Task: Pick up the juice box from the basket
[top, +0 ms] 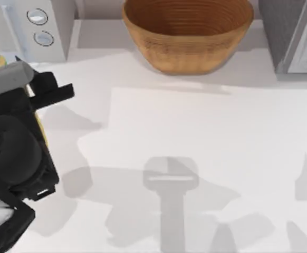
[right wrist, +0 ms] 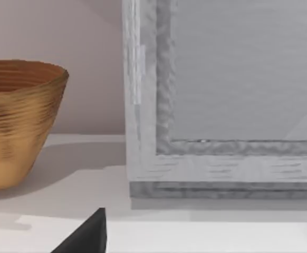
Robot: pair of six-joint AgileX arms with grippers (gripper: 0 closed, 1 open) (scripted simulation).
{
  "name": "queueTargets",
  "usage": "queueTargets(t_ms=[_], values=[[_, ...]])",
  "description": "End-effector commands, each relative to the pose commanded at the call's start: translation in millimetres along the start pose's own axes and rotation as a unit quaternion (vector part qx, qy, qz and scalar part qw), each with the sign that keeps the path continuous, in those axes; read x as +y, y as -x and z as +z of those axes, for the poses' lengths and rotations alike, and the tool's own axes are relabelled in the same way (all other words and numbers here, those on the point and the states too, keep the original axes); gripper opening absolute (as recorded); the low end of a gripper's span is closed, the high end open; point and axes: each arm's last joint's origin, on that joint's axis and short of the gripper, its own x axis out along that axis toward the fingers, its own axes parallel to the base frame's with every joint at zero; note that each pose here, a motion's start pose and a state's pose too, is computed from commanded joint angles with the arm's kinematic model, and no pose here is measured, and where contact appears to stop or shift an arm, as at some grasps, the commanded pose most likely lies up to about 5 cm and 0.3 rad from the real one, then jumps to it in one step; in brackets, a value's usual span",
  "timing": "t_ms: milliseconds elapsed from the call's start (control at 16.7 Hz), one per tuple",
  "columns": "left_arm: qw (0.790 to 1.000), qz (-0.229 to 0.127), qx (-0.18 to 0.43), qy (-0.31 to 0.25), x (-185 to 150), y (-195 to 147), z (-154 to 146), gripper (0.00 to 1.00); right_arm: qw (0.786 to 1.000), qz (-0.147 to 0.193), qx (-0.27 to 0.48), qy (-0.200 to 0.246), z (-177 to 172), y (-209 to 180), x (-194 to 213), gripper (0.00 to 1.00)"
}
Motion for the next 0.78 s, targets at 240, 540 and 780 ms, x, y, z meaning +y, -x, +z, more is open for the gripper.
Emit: queueTargets(t_ms=[240, 540, 780], values=[[1.0, -0.001, 0.001, -0.002, -2.2, -10.0, -15.2, 0.0, 1.0, 0.0, 0.0, 0.0, 0.0, 0.0, 0.0, 1.0], [1.0, -0.001, 0.002, -0.003, -1.8, -21.5, -33.2, 0.0, 1.0, 0.0, 0.0, 0.0, 0.0, 0.0, 0.0, 1.0], [1.0, -0.002, 0.001, -0.001, 0.7, -31.4, -48.4, 0.0, 1.0, 0.0, 0.0, 0.0, 0.0, 0.0, 0.0, 1.0]])
